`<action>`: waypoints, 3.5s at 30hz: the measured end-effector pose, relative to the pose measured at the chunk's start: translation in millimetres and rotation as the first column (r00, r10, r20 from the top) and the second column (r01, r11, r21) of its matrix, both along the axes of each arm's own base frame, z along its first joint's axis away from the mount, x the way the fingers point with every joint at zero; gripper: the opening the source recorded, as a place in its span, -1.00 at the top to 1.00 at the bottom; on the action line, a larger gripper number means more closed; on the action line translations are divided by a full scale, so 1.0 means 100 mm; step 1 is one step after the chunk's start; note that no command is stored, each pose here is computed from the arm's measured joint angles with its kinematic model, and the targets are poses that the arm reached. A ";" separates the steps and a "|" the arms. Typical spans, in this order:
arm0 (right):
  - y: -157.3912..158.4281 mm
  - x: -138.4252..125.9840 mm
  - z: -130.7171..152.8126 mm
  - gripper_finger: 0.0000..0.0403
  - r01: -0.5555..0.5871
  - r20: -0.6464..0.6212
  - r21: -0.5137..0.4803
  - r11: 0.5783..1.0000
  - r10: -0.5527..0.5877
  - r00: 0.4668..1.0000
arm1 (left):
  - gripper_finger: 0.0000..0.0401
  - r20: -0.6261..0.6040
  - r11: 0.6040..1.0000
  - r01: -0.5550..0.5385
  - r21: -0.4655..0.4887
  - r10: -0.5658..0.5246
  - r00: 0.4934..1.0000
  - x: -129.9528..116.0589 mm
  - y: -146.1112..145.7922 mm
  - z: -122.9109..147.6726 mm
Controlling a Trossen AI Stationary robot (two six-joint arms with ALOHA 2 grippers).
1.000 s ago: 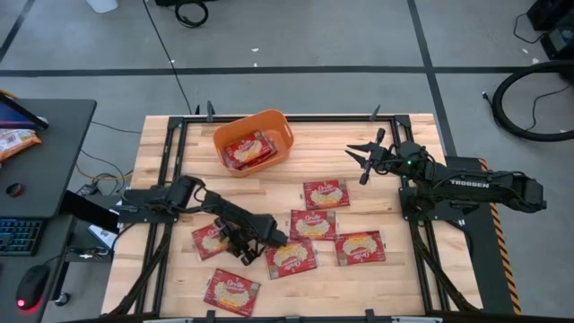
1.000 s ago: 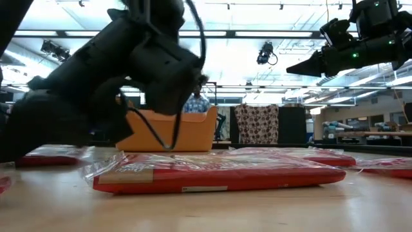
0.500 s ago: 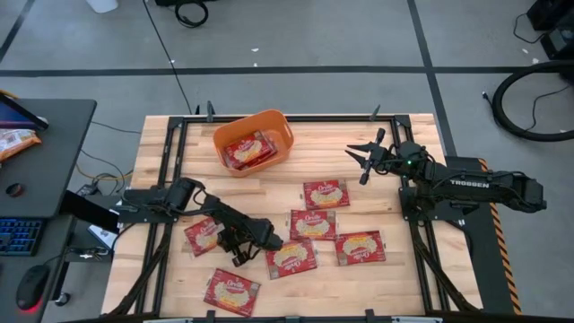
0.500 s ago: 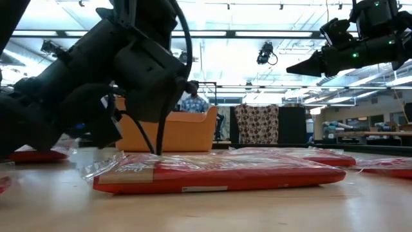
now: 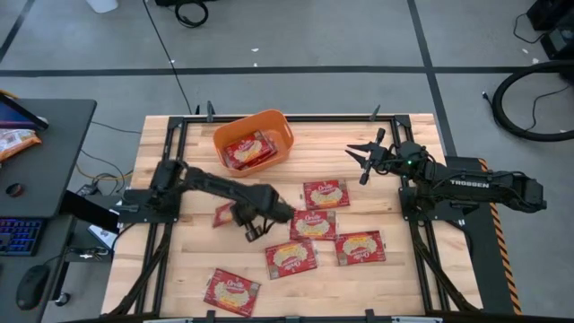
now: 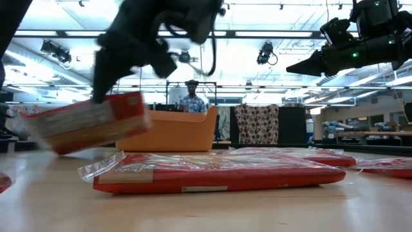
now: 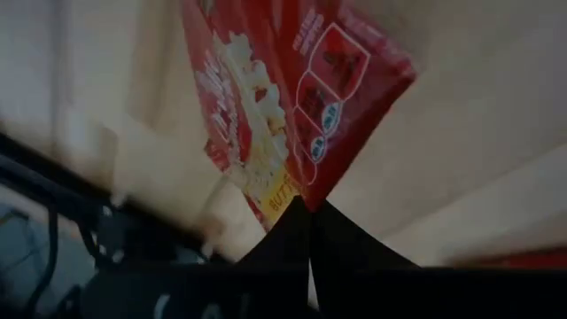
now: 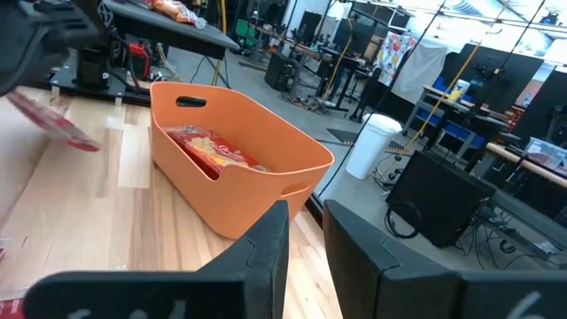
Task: Sort popcorn bags into baskets
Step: Put the red popcorn pack into the orange bin
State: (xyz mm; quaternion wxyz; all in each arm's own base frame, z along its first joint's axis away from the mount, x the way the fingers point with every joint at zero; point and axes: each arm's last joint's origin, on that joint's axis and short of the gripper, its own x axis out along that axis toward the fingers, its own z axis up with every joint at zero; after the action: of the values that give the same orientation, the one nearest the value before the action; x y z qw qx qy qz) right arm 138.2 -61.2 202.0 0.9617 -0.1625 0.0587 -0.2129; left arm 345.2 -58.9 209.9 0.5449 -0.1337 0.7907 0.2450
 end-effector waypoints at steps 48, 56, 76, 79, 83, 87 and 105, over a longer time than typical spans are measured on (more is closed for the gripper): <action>0.00 0.01 -0.01 0.61 -0.008 -0.010 -0.010 1.000 0.008 1.000 | 1.00 0.257 0.942 -0.201 0.270 0.131 0.957 -0.33 2.07 0.99; 0.00 0.01 -0.01 0.61 -0.002 -0.012 -0.013 1.000 0.002 1.000 | 1.00 0.222 0.947 -0.228 0.226 0.177 0.959 -0.45 2.31 0.69; 0.00 0.01 -0.02 0.61 -0.001 -0.020 -0.005 1.000 0.001 1.000 | 0.63 0.299 0.957 -0.175 0.230 0.102 0.949 -0.31 2.25 0.54; -0.01 0.01 -0.03 0.61 0.004 -0.032 -0.005 1.000 -0.004 0.999 | 0.46 0.333 0.963 -0.127 0.240 0.041 0.942 -0.30 2.21 0.61; -0.01 0.00 -0.02 0.61 0.027 -0.032 -0.018 0.999 -0.027 0.999 | 0.34 0.419 0.958 0.029 0.285 -0.152 0.895 -0.19 2.01 0.79; -0.01 -0.01 -0.01 0.61 0.026 -0.027 -0.024 0.999 -0.027 0.999 | 0.33 0.506 0.930 0.251 0.268 -0.358 0.785 0.00 1.67 0.86; 0.02 -0.06 0.11 0.61 0.027 -0.068 0.001 1.000 -0.027 0.997 | 0.07 0.366 0.654 0.650 0.387 -0.756 0.543 0.27 0.54 0.76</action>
State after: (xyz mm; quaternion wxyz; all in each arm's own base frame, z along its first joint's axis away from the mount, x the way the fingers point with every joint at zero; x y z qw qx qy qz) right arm 132.4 -59.6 213.4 0.9564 -0.1679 0.0936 -0.2201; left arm 372.1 -4.5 285.4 0.7911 0.1950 0.5783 0.0409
